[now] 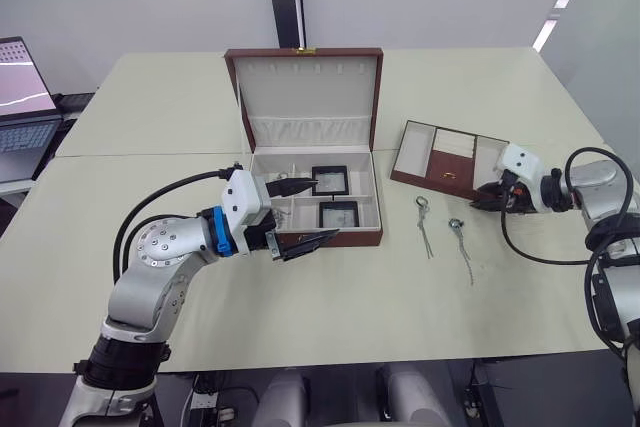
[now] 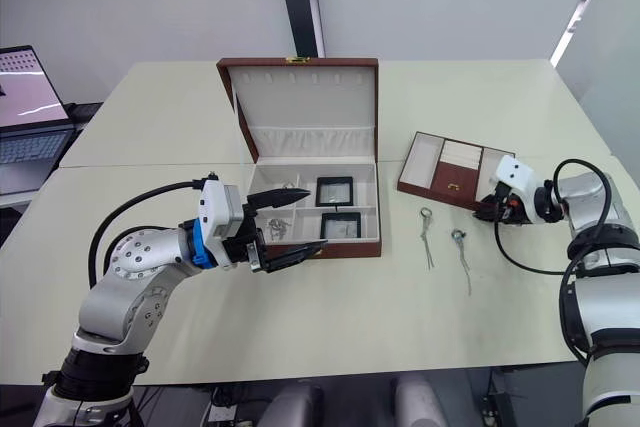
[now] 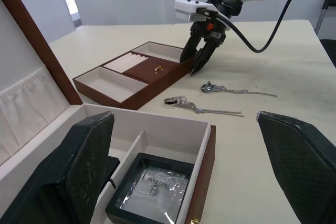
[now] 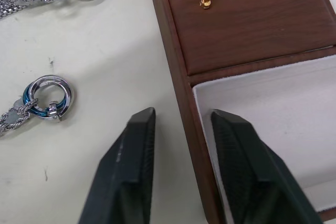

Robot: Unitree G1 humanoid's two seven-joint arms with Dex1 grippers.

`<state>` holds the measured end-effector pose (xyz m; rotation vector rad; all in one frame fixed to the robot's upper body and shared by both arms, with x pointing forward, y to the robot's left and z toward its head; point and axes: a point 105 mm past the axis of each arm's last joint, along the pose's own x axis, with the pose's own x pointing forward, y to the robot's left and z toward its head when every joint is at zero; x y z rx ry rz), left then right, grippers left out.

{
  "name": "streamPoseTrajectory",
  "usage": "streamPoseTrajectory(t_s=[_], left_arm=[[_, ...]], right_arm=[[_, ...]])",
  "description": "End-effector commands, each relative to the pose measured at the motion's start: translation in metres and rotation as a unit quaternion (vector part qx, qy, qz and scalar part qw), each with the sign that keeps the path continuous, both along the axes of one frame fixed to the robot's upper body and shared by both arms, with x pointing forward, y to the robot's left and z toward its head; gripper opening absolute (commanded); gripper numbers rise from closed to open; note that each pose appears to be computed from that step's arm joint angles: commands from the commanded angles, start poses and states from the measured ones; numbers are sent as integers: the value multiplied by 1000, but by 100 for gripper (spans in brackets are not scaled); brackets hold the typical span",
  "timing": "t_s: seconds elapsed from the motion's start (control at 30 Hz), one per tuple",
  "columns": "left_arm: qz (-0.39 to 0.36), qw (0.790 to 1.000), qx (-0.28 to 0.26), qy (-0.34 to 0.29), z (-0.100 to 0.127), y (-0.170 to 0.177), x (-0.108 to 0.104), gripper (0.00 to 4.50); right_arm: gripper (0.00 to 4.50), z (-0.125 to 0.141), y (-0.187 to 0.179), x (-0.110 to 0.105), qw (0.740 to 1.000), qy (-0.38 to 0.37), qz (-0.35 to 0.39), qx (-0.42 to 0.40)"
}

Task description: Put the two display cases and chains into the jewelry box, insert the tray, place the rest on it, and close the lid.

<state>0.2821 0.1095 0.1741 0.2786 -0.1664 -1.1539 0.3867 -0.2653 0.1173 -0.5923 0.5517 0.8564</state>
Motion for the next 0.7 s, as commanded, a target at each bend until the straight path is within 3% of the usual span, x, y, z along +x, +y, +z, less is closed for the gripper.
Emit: streamPoseTrajectory(t_s=[0.03, 0.13, 0.5, 0.7], left_arm=[[-8, 999, -3, -31, 10, -4, -1, 450], [-7, 999, -7, -35, 11, -4, 0, 450], [4, 999, -17, -50, 13, -4, 3, 450], [29, 998, -24, -42, 3, 1, -1, 450]], right_arm=[[68, 16, 1, 6, 1000, -28, 1, 2], [2, 17, 1, 6, 1000, -29, 0, 6], [1, 33, -9, 5, 998, -51, -11, 21], [1, 49, -26, -17, 998, -55, 6, 23]])
